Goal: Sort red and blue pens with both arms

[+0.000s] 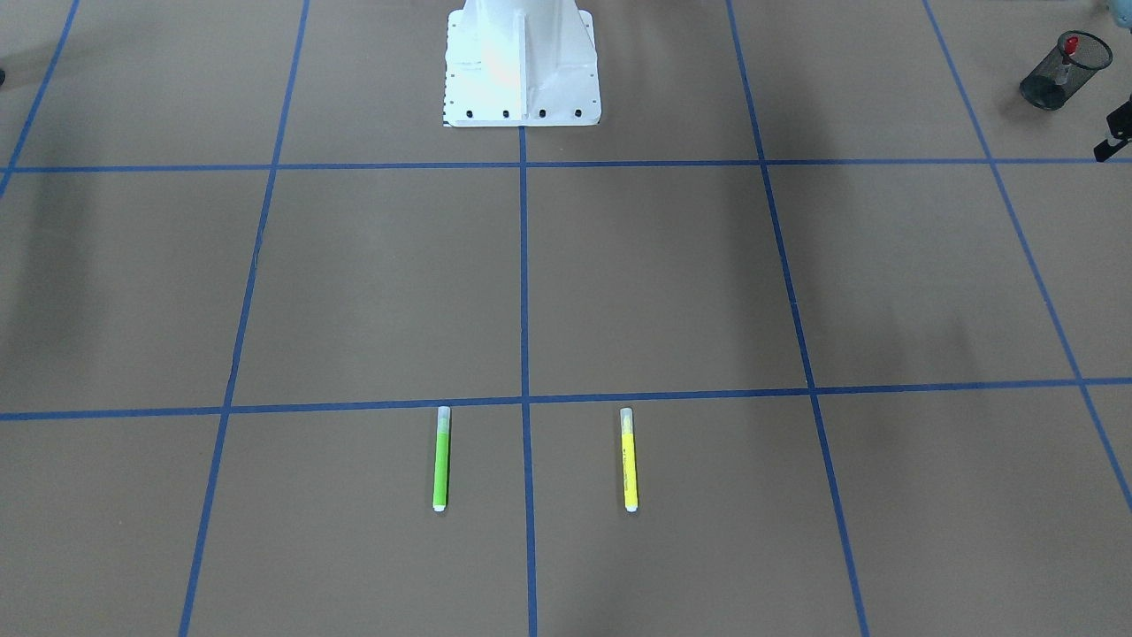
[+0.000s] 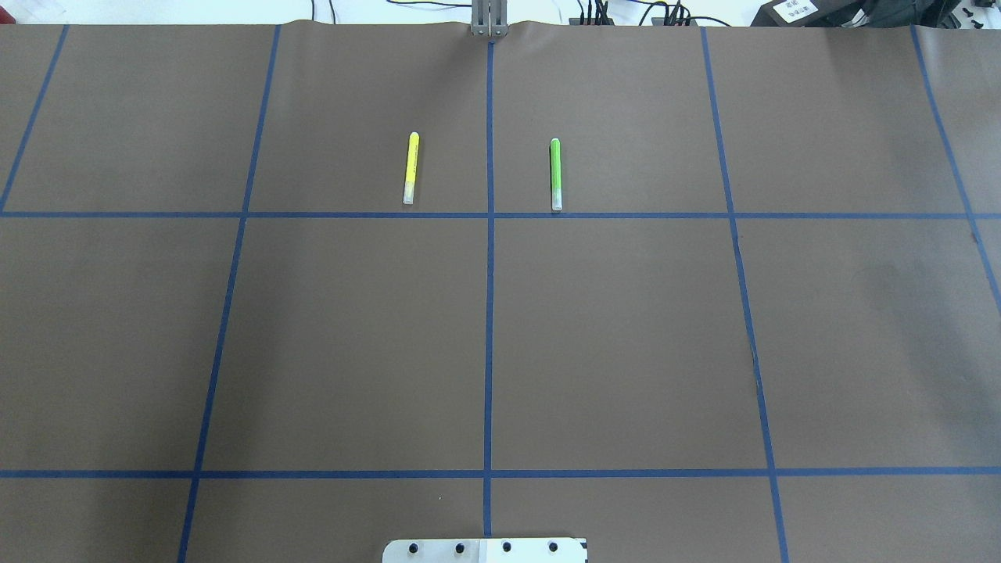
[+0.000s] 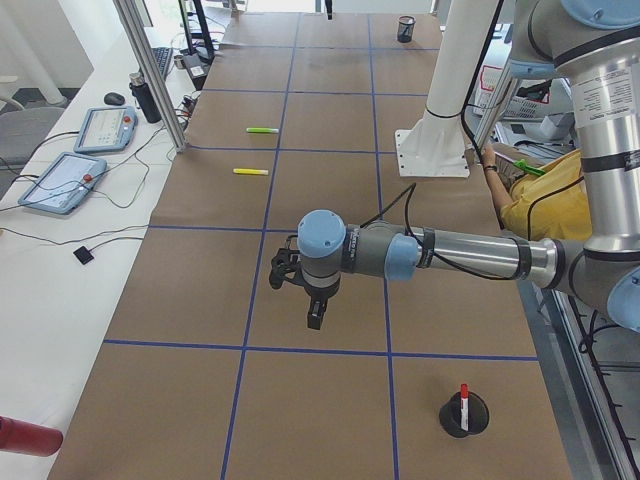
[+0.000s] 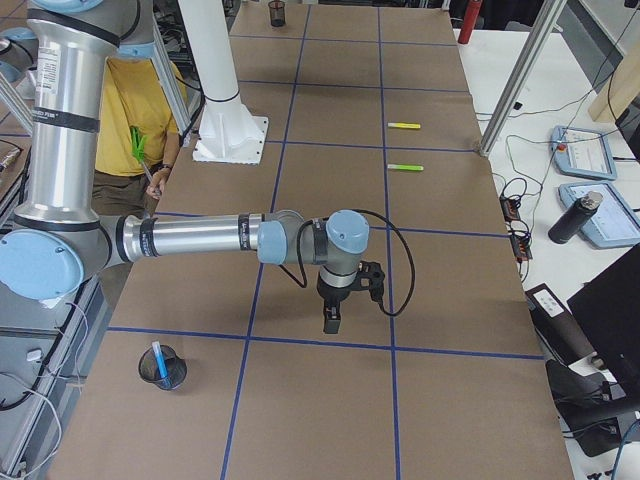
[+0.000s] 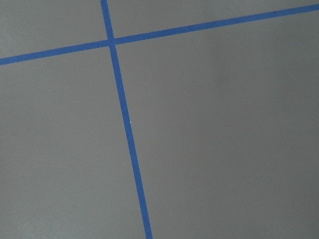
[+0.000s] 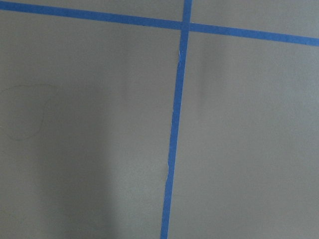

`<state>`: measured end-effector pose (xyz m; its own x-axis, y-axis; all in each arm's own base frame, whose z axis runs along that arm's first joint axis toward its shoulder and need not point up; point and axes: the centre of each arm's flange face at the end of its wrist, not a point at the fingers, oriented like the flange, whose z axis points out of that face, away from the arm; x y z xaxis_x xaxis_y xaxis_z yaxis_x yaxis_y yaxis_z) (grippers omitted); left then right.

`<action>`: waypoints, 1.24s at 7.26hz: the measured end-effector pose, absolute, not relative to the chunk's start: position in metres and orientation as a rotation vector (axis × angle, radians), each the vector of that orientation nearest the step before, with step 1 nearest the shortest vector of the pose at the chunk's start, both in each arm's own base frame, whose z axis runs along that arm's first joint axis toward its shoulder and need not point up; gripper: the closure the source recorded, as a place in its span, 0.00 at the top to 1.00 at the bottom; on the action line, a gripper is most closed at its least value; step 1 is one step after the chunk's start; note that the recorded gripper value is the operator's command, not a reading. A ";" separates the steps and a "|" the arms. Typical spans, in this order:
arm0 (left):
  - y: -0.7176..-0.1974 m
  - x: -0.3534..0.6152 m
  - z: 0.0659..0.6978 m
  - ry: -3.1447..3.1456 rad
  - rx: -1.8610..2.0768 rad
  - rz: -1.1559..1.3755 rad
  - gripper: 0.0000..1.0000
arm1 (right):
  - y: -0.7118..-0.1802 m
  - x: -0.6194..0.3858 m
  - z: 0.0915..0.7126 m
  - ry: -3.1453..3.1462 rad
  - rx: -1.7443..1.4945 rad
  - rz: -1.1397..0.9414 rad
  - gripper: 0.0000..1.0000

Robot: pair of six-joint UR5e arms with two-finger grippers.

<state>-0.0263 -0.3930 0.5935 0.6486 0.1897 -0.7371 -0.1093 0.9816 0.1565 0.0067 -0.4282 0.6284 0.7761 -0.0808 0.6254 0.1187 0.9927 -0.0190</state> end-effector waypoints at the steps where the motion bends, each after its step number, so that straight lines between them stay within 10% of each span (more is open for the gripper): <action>1: -0.393 -0.026 0.593 0.849 0.102 0.171 1.00 | -0.429 0.007 0.628 -0.674 -0.057 -0.108 1.00; 9: -0.393 -0.027 0.588 0.849 0.112 0.174 1.00 | -0.430 0.006 0.630 -0.674 -0.061 -0.107 1.00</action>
